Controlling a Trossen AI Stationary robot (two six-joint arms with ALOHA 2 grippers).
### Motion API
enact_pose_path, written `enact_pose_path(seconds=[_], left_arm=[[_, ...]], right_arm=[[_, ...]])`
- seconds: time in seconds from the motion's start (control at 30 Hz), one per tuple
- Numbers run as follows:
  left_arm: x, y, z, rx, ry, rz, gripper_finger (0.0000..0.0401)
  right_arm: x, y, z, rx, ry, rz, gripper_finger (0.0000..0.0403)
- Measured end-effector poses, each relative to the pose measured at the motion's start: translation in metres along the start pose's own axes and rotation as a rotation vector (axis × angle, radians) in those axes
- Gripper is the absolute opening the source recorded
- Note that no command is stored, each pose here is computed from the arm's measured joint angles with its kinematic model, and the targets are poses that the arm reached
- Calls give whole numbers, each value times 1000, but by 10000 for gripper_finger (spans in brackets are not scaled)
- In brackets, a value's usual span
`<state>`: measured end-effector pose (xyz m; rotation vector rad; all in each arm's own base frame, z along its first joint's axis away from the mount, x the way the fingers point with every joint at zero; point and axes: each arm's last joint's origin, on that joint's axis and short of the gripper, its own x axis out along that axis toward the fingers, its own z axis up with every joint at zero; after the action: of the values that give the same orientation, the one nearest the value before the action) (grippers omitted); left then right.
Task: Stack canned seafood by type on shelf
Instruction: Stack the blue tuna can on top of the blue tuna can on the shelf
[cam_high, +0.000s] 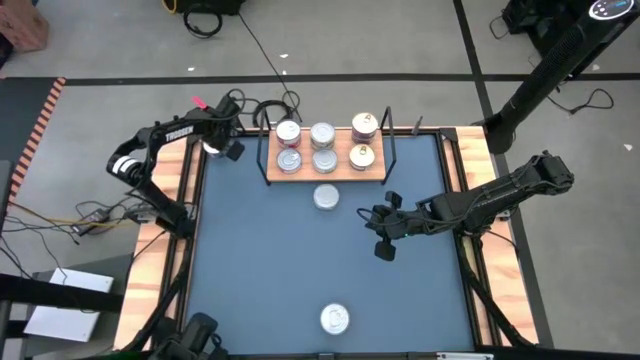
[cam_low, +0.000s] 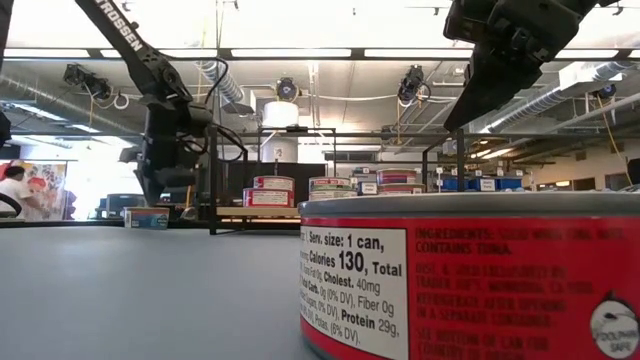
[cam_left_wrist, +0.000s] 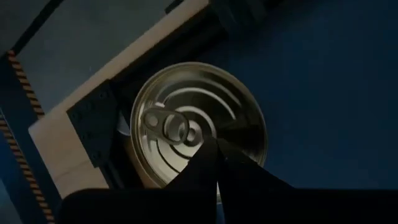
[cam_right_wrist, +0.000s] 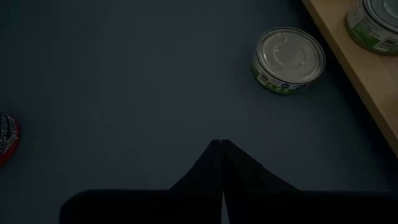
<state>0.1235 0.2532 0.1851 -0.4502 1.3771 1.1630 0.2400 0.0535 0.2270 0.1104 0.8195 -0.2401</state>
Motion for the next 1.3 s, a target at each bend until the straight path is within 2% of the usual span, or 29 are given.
enact_pose_path(seconds=[0.17,0.57,0.73,0.83,1.03,1.3], left_arm=[[3,-1,3,56,35,-9,4],[2,-5,0,266,69,-142,5],[0,-8,-5,293,109,-177,5],[-1,-10,-7,293,136,-187,5],[-3,-12,-14,135,213,-235,5],[-10,-26,-24,142,313,-261,5]], right_arm=[[0,0,0,-7,-1,0,9],[0,0,0,-14,-1,0,9],[0,0,0,-15,0,0,9],[0,0,0,-15,0,0,9],[0,0,0,-15,0,0,9],[0,0,0,-16,0,0,9]])
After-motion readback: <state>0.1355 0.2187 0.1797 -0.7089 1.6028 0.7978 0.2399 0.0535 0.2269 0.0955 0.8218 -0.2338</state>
